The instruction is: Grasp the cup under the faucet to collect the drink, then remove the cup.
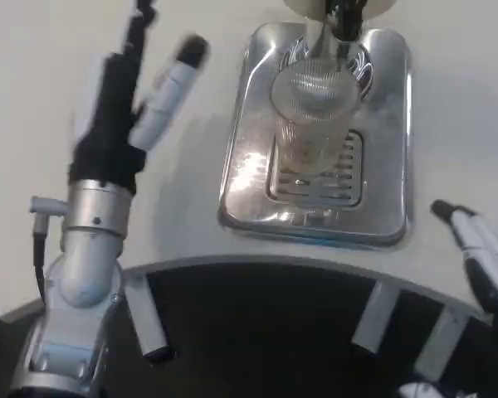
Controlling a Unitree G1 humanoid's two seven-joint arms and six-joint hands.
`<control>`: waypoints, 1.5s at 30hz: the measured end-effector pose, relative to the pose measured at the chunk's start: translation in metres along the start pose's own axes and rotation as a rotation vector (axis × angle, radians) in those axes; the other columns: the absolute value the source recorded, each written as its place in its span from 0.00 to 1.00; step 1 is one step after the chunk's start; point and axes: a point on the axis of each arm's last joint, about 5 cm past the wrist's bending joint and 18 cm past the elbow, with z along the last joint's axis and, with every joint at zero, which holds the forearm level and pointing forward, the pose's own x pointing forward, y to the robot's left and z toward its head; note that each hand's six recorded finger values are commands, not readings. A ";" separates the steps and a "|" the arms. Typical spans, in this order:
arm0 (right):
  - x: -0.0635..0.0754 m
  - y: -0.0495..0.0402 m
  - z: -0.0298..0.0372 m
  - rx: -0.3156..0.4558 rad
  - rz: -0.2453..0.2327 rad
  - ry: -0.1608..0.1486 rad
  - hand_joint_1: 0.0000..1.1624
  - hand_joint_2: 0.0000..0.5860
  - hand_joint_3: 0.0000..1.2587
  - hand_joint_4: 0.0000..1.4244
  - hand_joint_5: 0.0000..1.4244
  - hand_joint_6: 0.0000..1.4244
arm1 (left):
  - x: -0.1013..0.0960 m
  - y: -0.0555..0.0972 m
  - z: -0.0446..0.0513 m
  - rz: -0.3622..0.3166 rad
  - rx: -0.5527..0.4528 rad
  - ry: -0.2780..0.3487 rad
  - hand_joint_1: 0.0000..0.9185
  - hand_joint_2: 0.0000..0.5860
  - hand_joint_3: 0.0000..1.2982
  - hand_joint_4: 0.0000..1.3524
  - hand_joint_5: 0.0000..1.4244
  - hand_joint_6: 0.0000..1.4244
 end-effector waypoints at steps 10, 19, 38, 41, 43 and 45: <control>0.010 -0.0031 -0.0022 0.000 -0.030 -0.005 0.55 0.48 0.02 0.00 0.04 0.17 | 0.007 0.008 0.0404 -0.043 -0.225 -0.101 0.00 0.24 0.00 0.00 0.00 0.00; 0.015 -0.0018 -0.0008 0.010 -0.023 -0.018 0.56 0.49 0.03 0.00 0.04 0.16 | 0.012 0.007 0.0604 -0.196 -0.316 -0.151 0.00 0.27 0.00 0.00 0.02 0.00; 0.013 0.0002 -0.0019 0.027 -0.010 0.013 0.55 0.48 0.03 0.00 0.04 0.16 | 0.009 -0.022 0.0723 -0.358 -0.403 -0.164 0.00 0.28 0.00 0.00 0.00 0.00; 0.012 0.0006 -0.0018 0.030 -0.008 0.019 0.55 0.49 0.03 0.00 0.04 0.16 | 0.009 -0.025 0.0754 -0.371 -0.414 -0.164 0.00 0.29 0.00 0.00 0.00 0.00; 0.011 0.0013 -0.0017 0.034 -0.001 0.025 0.55 0.49 0.03 0.00 0.04 0.16 | 0.008 -0.026 0.0776 -0.386 -0.420 -0.166 0.00 0.29 0.00 0.00 0.00 0.00; 0.009 0.0019 -0.0017 0.038 0.003 0.032 0.55 0.50 0.03 0.00 0.04 0.16 | 0.008 -0.029 0.0796 -0.402 -0.434 -0.166 0.00 0.29 0.00 0.00 0.00 0.00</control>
